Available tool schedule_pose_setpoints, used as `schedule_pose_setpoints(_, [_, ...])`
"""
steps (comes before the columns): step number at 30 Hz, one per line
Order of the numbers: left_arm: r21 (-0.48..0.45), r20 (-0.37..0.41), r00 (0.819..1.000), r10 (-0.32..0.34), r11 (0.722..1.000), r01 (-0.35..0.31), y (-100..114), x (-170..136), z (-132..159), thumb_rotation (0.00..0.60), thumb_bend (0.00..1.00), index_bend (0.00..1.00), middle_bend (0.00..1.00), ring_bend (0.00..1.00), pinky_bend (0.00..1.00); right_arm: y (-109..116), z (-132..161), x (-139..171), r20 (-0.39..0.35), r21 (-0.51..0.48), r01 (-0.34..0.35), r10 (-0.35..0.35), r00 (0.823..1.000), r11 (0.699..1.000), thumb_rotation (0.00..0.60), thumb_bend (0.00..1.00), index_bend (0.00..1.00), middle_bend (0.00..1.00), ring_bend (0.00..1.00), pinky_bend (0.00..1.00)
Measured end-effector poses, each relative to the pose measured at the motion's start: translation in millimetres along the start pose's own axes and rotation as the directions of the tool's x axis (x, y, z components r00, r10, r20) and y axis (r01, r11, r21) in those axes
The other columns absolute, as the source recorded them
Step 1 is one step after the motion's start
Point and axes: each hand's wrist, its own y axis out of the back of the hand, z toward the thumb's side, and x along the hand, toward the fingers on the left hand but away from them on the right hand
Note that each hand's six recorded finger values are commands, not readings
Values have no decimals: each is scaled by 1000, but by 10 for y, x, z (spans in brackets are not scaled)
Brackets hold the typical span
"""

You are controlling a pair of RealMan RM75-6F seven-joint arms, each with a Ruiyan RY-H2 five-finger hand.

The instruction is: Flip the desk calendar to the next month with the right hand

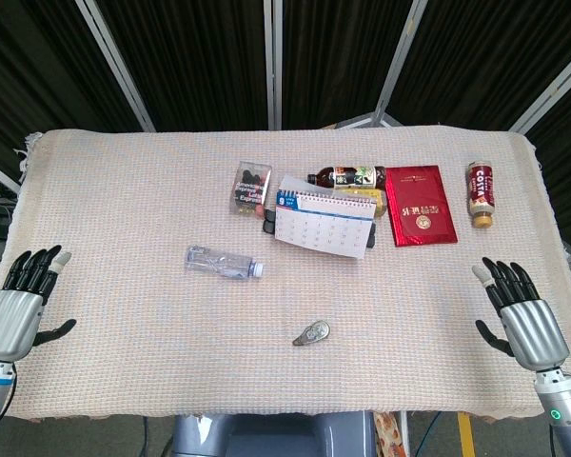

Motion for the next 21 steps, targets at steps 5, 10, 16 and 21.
schedule_pose_setpoints(5, [-1, -1, 1000, 4, 1000, -4, 12, -4, -5, 600, 36, 0, 0, 0, 0, -10, 1, -4, 0, 3, -3, 3, 1000, 1000, 600, 248, 0, 0, 0, 0])
schedule_pose_setpoints(10, [-3, 0, 1000, 9, 1000, -9, 28, -8, -3, 600, 36, 0, 0, 0, 0, -15, -14, -2, 4, 4, -6, 6, 1000, 1000, 600, 248, 0, 0, 0, 0])
schedule_pose_setpoints(16, [-1, 1, 1000, 7, 1000, -7, 23, -11, 1, 600, 37, 0, 0, 0, 0, -8, -31, -15, 13, -8, -7, 7, 1000, 1000, 600, 248, 0, 0, 0, 0])
schedule_pose_setpoints(21, [-6, -5, 1000, 11, 1000, -11, 34, -8, -15, 600, 37, 0, 0, 0, 0, 22, -6, -54, 21, -53, 6, -5, 1000, 999, 600, 246, 0, 310, 290, 270])
